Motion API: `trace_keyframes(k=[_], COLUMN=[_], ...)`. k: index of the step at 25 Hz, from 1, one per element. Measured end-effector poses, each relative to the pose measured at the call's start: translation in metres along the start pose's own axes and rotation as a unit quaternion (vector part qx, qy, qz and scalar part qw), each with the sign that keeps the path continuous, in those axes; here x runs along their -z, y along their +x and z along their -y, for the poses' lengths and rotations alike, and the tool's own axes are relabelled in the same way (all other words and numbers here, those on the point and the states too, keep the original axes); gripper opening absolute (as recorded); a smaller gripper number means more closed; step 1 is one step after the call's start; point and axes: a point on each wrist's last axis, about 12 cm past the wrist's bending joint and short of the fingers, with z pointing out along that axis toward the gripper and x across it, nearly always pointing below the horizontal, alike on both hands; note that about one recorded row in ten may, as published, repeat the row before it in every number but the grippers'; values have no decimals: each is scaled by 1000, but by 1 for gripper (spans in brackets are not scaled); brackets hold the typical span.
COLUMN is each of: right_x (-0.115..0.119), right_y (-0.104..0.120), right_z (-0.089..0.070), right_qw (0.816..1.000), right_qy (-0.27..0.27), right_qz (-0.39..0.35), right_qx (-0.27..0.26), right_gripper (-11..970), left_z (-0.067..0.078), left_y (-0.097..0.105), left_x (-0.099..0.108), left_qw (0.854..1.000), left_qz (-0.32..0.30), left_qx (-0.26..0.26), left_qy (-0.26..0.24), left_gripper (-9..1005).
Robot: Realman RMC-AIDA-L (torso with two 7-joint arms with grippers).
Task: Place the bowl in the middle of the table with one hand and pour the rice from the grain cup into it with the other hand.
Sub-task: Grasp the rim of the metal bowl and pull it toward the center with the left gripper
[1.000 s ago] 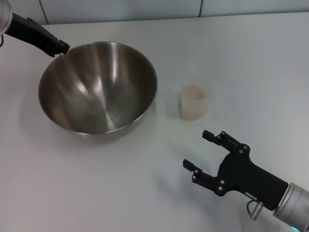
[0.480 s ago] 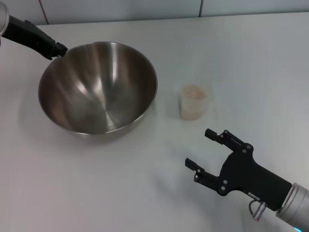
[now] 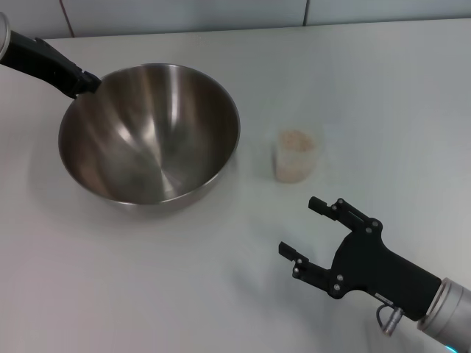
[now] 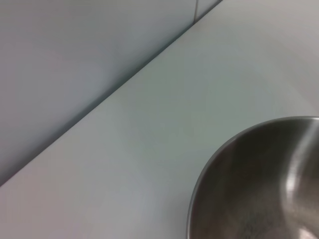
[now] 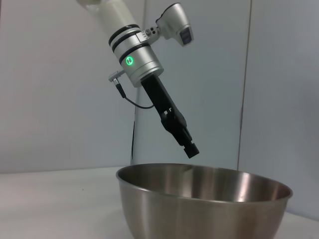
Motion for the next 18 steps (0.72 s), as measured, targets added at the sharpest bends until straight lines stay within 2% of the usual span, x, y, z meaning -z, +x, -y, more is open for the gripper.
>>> trace_keyframes(k=[18], right_x=[-2], right_y=[-1], right_z=[0], right_qw=[1000], right_qy=[-2], right_qz=[4], right_qx=[2], right_gripper=[783], left_z=[4], left_y=[-6], left_x=[2], left_qw=[1000], left_qz=[9], left_qx=[-16], left_qy=[-4], left_gripper=[62])
